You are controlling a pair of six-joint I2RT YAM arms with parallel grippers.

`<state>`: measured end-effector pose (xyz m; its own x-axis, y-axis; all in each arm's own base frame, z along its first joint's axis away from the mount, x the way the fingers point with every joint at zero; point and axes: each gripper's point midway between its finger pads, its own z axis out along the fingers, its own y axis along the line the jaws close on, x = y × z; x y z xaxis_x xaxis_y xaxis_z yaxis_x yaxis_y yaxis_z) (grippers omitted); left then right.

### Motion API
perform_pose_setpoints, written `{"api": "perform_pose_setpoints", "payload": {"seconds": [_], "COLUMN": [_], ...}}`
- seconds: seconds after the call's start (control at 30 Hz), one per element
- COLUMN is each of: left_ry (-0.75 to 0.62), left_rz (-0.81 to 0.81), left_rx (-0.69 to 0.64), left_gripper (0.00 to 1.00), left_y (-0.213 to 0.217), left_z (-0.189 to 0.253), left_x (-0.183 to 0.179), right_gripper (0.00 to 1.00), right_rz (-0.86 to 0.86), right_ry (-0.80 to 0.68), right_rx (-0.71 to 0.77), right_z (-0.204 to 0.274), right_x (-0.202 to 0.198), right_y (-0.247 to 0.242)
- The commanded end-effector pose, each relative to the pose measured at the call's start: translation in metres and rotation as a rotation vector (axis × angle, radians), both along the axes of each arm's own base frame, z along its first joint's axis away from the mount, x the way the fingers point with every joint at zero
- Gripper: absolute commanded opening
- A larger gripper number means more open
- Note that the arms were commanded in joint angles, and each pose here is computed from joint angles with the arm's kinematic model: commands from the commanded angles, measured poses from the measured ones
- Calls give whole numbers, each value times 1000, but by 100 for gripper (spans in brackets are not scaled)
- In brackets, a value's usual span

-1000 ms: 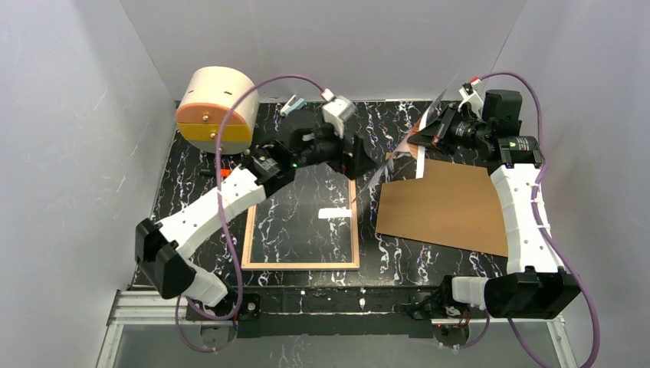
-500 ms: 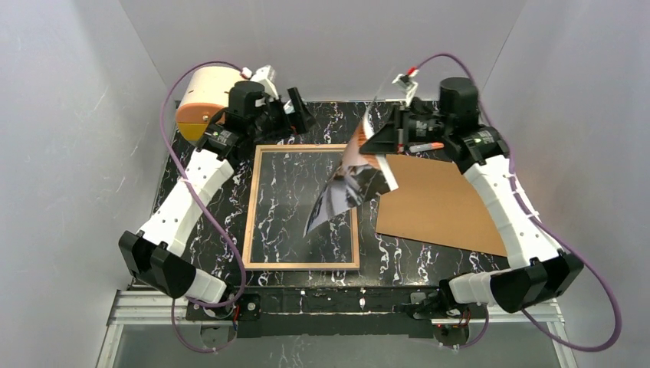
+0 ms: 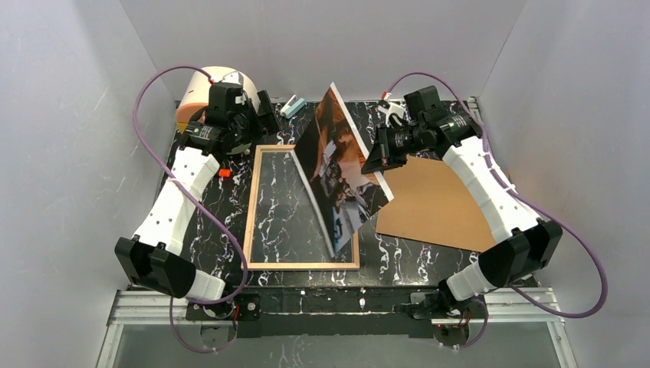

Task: Put the photo into the frame
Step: Turn over the photo from the photo frame.

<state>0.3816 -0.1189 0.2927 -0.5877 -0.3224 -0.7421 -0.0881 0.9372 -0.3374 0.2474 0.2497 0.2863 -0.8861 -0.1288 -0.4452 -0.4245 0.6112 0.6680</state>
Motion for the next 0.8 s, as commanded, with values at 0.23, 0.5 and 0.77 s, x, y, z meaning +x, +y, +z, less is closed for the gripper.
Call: {"api": "perform_pose_setpoints", "payload": {"seconds": [0.23,0.5,0.77], "left_ry": [47,30,104], "left_rz": [-123,-87,24], "left_rx": [-279,-299,-209], "left_gripper": [98,99,98], "left_y": [-50,-47,-16], "left_z": [13,19,-5], "left_x": [-11,-10,-9], "right_gripper": [1,1,1], "right_rz": [-72,62,139], "right_ry": [-51,-38,-22], "right_rx": [-313,-431,-395], "right_z": [12,-20,-50], "right_x": [-2,-30,-44], "right_y": [9,71,142]}}
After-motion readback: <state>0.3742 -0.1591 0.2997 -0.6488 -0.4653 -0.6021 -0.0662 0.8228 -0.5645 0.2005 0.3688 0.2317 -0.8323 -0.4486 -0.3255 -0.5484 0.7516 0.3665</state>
